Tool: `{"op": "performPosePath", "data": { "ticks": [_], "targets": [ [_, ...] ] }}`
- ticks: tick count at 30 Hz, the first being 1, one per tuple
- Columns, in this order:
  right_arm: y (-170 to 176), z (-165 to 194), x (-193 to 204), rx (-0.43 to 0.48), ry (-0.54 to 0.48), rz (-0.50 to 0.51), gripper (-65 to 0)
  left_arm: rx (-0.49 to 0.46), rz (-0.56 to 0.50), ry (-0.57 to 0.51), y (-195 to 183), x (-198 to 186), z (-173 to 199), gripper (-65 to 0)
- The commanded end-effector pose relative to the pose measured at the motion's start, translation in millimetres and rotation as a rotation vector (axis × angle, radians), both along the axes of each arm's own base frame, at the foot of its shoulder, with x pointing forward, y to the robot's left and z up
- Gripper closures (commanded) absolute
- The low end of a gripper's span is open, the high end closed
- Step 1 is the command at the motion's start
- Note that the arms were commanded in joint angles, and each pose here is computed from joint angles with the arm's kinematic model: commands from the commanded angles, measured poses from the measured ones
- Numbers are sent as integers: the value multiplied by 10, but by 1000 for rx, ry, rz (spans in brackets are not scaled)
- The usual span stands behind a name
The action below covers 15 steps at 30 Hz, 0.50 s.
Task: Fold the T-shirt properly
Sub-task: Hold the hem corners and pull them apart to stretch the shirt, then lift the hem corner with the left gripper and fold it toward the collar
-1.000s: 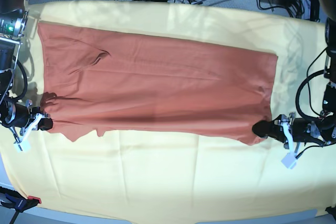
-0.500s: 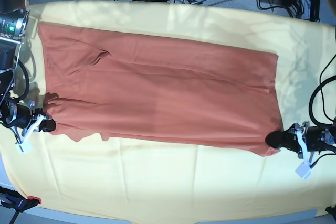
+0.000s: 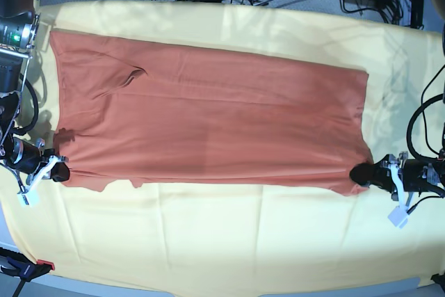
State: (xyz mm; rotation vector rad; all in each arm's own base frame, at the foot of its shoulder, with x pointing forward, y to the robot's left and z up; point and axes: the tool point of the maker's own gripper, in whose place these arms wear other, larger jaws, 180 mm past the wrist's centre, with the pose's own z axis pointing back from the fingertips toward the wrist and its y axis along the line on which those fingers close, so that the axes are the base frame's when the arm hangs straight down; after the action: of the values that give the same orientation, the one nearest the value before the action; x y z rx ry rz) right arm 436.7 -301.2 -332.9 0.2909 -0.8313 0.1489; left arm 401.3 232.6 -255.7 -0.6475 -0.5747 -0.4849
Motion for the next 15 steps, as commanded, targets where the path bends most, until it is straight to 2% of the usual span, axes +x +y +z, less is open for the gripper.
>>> {"op": "performPosePath", "data": {
  "ticks": [1, 8, 15],
  "targets": [
    [-130, 284, 137, -19, -80, -22, 0, -12, 8, -64, 47, 99, 236, 0],
    [-104, 286, 130, -18, -82, -4, 0, -9, -9, -49, -4, 83, 200, 0],
    [-94, 164, 19, -42, 0, 28, 0, 67, -63, 38, 59, -83, 61, 0]
  ]
}}
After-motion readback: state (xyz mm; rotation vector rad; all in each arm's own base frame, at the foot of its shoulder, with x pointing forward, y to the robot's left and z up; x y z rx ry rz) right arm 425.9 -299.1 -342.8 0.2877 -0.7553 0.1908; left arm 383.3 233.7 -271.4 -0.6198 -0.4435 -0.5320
